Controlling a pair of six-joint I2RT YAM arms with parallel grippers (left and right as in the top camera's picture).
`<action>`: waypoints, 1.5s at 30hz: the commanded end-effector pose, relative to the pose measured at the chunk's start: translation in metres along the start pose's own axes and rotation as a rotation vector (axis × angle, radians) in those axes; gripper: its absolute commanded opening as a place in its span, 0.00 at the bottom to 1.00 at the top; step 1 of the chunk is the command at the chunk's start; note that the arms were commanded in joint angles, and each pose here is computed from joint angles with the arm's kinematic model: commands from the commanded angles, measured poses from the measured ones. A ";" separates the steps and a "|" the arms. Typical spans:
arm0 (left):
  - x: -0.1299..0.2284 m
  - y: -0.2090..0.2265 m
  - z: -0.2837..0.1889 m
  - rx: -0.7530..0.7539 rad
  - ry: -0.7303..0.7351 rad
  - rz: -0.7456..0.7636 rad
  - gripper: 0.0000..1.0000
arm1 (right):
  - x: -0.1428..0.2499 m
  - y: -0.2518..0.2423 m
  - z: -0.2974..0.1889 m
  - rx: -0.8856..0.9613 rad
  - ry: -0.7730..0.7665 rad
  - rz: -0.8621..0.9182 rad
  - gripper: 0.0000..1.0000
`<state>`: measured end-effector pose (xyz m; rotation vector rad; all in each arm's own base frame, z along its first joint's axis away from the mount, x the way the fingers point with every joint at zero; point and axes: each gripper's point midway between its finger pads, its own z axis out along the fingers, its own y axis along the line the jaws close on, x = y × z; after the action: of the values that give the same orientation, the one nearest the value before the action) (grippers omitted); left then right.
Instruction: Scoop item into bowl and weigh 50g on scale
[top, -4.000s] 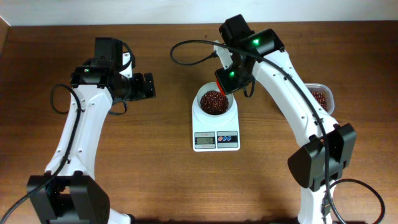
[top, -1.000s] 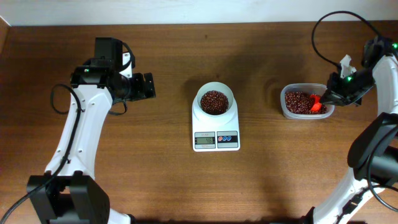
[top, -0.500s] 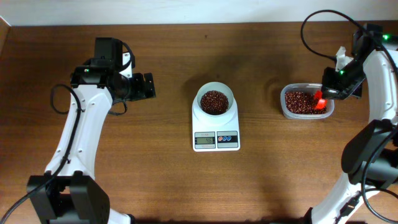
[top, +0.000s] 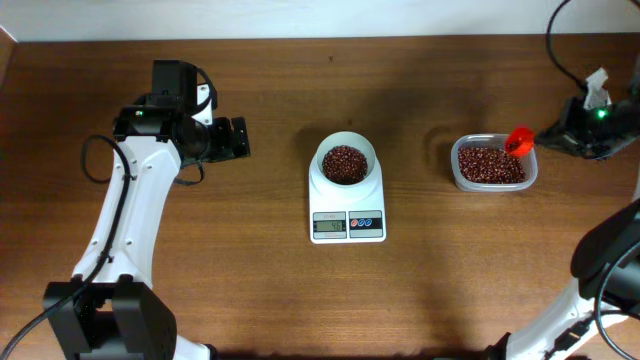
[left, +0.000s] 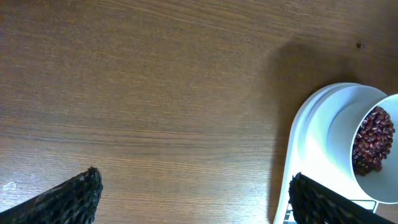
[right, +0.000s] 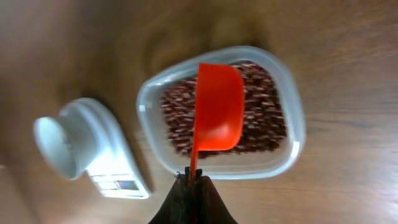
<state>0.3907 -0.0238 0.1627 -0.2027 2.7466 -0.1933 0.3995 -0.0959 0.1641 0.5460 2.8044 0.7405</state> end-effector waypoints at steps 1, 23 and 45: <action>0.002 0.000 0.003 -0.002 0.012 -0.002 0.99 | -0.004 0.042 -0.018 -0.191 -0.057 -0.092 0.04; 0.002 0.000 0.003 -0.002 0.012 -0.002 0.99 | 0.093 0.240 0.097 -0.179 0.142 -0.753 0.04; 0.002 0.000 0.003 -0.002 0.012 -0.002 0.99 | 0.120 0.277 0.074 0.395 -0.012 -1.129 0.04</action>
<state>0.3907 -0.0239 0.1628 -0.2026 2.7466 -0.1938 0.3916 0.2124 0.2146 -0.9460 2.6586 -0.0024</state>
